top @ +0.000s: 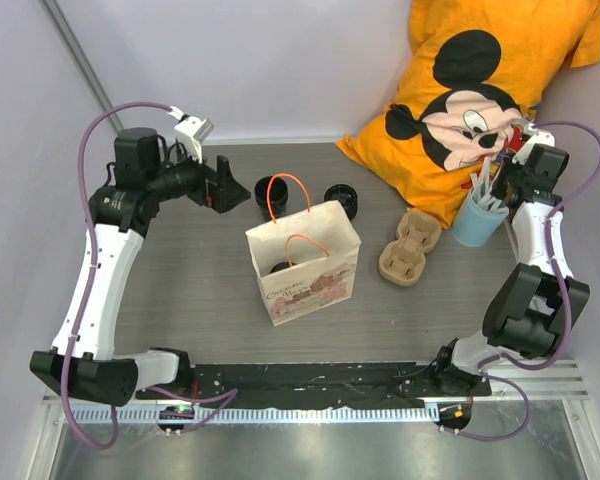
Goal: Pack the takeout coffee
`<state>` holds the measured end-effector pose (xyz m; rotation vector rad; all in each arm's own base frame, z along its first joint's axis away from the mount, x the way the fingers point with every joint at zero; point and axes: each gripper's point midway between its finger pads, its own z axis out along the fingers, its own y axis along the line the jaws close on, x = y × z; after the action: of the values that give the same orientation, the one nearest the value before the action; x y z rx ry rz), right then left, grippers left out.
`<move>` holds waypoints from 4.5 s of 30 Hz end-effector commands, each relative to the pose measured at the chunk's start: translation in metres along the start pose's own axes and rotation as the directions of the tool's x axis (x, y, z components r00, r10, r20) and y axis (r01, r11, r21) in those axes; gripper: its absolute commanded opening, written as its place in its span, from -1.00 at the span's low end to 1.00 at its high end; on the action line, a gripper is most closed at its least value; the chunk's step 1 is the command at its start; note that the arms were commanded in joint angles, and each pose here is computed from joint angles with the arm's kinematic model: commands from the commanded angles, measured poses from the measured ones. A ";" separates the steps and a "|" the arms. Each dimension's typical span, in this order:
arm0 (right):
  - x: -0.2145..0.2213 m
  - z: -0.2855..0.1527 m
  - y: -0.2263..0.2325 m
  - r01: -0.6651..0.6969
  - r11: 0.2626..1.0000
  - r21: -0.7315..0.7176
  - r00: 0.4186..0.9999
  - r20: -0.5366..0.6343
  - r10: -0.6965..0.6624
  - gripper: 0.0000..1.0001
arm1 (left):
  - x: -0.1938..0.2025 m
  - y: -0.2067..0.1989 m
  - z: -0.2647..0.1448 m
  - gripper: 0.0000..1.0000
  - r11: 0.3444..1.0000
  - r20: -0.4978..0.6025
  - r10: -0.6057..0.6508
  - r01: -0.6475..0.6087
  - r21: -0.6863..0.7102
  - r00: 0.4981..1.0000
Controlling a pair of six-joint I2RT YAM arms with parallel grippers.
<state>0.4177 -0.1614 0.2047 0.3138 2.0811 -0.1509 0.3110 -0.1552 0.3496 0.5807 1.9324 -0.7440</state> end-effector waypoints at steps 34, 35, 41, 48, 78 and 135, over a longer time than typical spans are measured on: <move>-0.033 -0.017 0.005 -0.037 0.999 -0.020 0.991 0.128 0.039 -0.98 | -0.009 -0.001 -0.001 0.99 1.000 0.051 0.013 -0.014 0.018 0.999; -0.036 -0.023 0.007 -0.040 0.999 -0.026 0.990 0.135 0.043 -0.98 | -0.010 -0.001 -0.002 0.99 1.000 0.054 0.015 -0.016 0.016 0.998; -0.064 -0.054 0.017 -0.034 0.997 -0.067 0.982 0.182 0.046 -0.98 | -0.015 -0.003 -0.007 0.99 0.999 0.067 0.034 -0.034 0.009 0.997; -0.099 -0.101 0.025 0.005 0.996 -0.088 0.969 0.245 0.017 -0.98 | -0.028 -0.008 -0.017 0.99 0.998 0.092 0.067 -0.068 0.000 0.993; -0.209 -0.328 0.149 0.273 0.733 -0.623 0.862 0.497 0.101 -0.98 | -0.032 -0.005 -0.018 0.99 0.997 0.083 0.074 -0.073 -0.019 0.994; 0.081 -0.258 0.351 0.374 0.227 -0.899 0.855 0.240 -0.459 -0.94 | 0.060 -0.017 0.053 0.99 0.979 -0.170 0.171 -0.148 0.140 0.970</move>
<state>0.2706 0.2463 0.2505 -0.9771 2.0236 0.7725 0.3022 -0.1898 0.2710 0.8606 2.0477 -0.7172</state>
